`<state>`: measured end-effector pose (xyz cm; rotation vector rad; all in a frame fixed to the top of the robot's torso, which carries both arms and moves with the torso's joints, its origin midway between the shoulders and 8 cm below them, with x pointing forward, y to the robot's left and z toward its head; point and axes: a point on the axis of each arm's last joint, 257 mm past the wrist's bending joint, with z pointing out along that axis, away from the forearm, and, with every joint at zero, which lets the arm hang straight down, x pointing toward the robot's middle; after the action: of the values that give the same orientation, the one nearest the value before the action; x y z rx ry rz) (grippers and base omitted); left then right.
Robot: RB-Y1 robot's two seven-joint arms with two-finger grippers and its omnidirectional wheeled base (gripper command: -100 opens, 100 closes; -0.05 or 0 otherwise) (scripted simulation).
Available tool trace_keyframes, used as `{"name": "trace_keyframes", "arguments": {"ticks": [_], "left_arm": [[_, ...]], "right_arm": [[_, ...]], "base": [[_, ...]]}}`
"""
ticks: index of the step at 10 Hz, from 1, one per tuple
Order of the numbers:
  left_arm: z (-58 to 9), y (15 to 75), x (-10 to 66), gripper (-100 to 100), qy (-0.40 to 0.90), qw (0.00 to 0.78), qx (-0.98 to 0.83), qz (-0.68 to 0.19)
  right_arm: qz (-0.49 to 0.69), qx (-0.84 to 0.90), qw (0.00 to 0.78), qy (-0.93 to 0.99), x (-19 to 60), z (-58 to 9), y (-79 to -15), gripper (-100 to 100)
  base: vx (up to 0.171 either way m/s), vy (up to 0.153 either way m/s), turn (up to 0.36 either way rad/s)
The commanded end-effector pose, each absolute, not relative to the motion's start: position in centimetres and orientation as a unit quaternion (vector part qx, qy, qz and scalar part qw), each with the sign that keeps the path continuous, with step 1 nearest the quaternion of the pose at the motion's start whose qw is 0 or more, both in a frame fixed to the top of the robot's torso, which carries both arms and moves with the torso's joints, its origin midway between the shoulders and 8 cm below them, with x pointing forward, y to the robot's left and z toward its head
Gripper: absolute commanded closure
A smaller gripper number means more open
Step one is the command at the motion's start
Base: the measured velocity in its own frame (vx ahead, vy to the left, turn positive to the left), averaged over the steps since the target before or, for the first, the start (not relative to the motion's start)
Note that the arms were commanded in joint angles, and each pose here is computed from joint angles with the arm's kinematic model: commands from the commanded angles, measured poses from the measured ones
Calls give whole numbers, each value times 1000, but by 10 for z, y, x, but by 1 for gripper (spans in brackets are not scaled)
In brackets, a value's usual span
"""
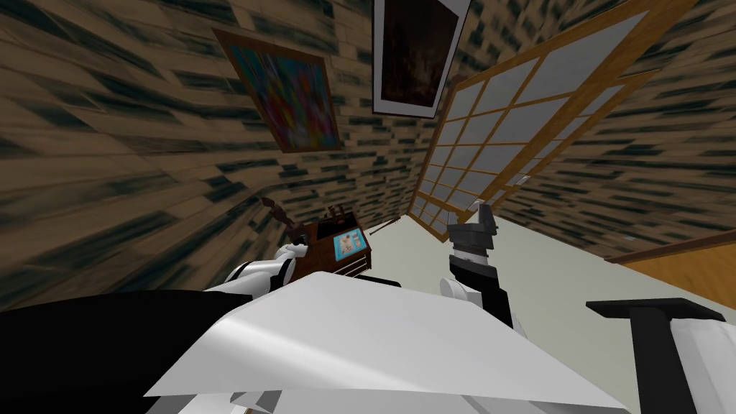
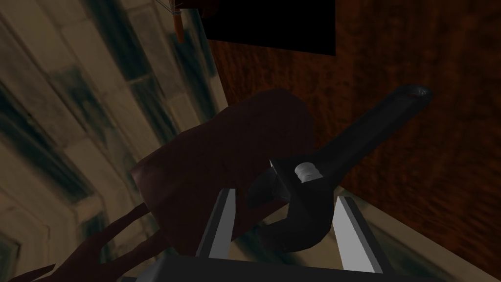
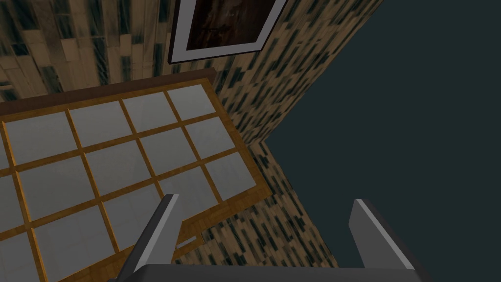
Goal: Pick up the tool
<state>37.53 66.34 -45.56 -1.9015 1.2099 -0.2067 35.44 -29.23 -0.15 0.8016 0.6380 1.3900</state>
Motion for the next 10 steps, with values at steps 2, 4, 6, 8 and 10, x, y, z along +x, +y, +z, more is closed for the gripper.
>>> {"name": "trace_keyframes", "arguments": {"ticks": [2,4,6,8,10], "left_arm": [[-456,663,375,100,484,425,-761,-82],[-456,663,375,100,484,425,-761,-82],[-446,667,386,100,479,427,-763,-81],[-444,667,388,100,479,428,-762,-83],[-444,666,389,0,480,428,-761,-83]], "right_arm": [[612,353,650,281,354,-2,-292,0],[612,353,650,281,354,-2,-292,0],[612,353,650,281,354,-2,-292,0],[612,353,650,281,354,-1,-292,0],[612,353,650,281,354,-2,-292,0]], "base": [[0,0,0],[0,0,0],[-44,-14,-46],[-81,-19,-44],[-9,-1,1]]}}
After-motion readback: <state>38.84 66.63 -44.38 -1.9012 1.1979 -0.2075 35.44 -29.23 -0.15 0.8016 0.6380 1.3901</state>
